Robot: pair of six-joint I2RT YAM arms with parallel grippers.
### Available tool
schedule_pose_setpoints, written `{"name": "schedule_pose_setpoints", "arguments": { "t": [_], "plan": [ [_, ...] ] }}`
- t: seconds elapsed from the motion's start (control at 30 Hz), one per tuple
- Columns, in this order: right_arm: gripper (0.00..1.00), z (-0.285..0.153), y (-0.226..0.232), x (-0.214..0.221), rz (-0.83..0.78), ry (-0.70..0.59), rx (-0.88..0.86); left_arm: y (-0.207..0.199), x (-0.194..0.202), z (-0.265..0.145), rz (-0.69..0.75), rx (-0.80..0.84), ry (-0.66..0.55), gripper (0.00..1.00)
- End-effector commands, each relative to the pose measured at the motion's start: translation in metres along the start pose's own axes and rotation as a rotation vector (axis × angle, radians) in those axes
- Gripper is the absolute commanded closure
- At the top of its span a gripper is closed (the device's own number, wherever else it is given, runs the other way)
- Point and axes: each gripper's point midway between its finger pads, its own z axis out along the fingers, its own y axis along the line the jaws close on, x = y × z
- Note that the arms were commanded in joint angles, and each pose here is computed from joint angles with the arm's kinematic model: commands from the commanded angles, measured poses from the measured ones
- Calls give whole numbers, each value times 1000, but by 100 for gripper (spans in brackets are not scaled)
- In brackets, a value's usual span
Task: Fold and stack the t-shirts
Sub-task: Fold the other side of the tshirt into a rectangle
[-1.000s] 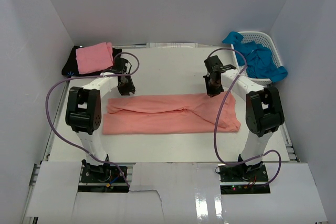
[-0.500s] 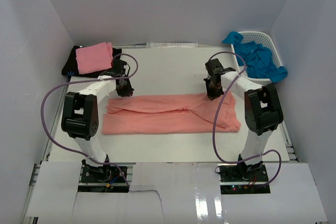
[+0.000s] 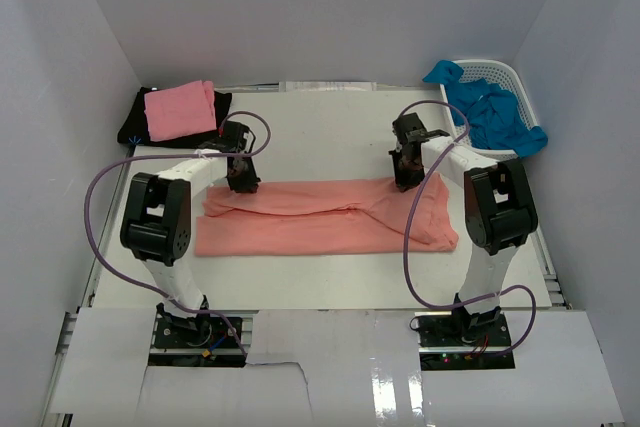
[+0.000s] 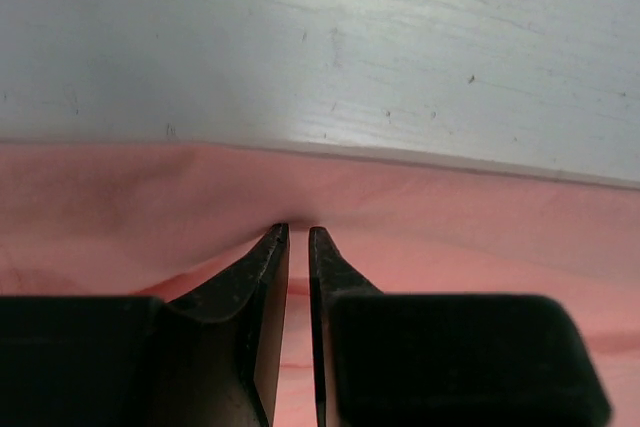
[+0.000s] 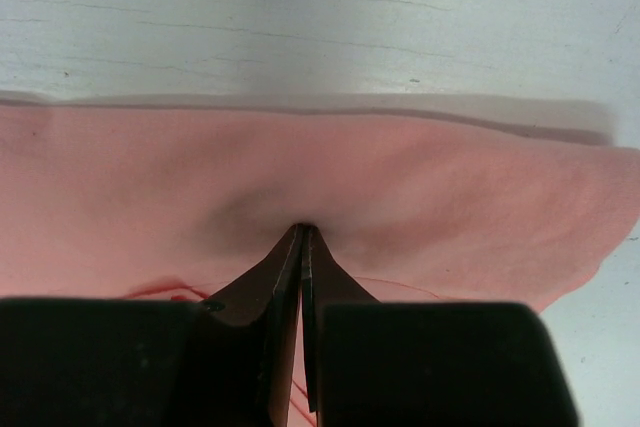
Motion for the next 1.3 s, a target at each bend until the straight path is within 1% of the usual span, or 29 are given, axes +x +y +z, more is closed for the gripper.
{"name": "schedule_pose_setpoints", "arguments": {
  "t": [0.0, 0.13, 0.27, 0.37, 0.4, 0.43, 0.47, 0.5, 0.53, 0.6, 0.67, 0.7, 0.73, 0.83, 0.87, 0.9, 0.97, 1.0, 1.07, 1.1, 1.17, 1.2, 1.23, 1.27],
  "plan": [
    [92, 12, -1, 1, -2, 5, -12, -2, -12, 14, 15, -24, -2, 76],
    [92, 29, -1, 4, 3, 38, -20, -6, -25, 27, 22, -51, 12, 77],
    [92, 41, -4, -3, 19, 44, -31, -9, -39, 36, 28, -59, -2, 77],
    [92, 45, -7, -19, 37, 30, -43, -11, -50, 46, 41, -80, -6, 77],
    [92, 43, -8, -34, 44, 0, -48, -12, -52, 49, 41, -84, -5, 77],
    [92, 47, -11, -38, 54, -1, -51, -12, -54, 51, 46, -90, 1, 77],
    [92, 44, -12, -54, 50, -33, -56, -15, -61, 56, 47, -89, -5, 77],
    [92, 48, -15, -49, 56, -12, -54, -16, -63, 58, 46, -92, -3, 77],
    [92, 49, -16, -65, 65, -35, -65, -17, -65, 60, 48, -94, -6, 77],
    [92, 52, -17, -75, 67, -41, -79, -20, -72, 65, 47, -89, -12, 77],
    [92, 56, -19, -93, 71, -62, -86, -22, -76, 71, 51, -90, -14, 77],
    [92, 63, -19, -93, 68, -45, -88, -28, -84, 70, 53, -77, -28, 77],
    [92, 59, -20, -108, 69, -76, -88, -29, -85, 71, 54, -73, -28, 77],
    [92, 58, -21, -119, 72, -97, -97, -40, -98, 64, 49, -37, -48, 74],
    [92, 54, -21, -126, 72, -117, -99, -43, -101, 60, 46, -28, -57, 73],
    [92, 47, -15, -131, 69, -132, -133, -50, -110, 47, 34, 3, -83, 68],
    [92, 38, -15, -141, 71, -167, -139, -58, -119, 33, 10, 35, -109, 64],
    [92, 32, -15, -147, 71, -185, -145, -65, -129, 16, 2, 64, -141, 62],
    [92, 20, -12, -159, 70, -223, -168, -73, -141, -5, -12, 93, -186, 59],
    [92, 10, -8, -165, 66, -249, -192, -76, -153, -28, -20, 109, -236, 58],
    [92, 1, -4, -170, 68, -287, -216, -80, -166, -57, -29, 128, -298, 57],
    [92, -16, -2, -177, 68, -328, -230, -79, -171, -70, -36, 134, -327, 56],
    [92, -23, -1, -177, 72, -347, -238, -78, -176, -97, -44, 141, -379, 56],
    [92, -38, 3, -178, 69, -388, -264, -78, -180, -111, -51, 152, -418, 56]
  ]
}}
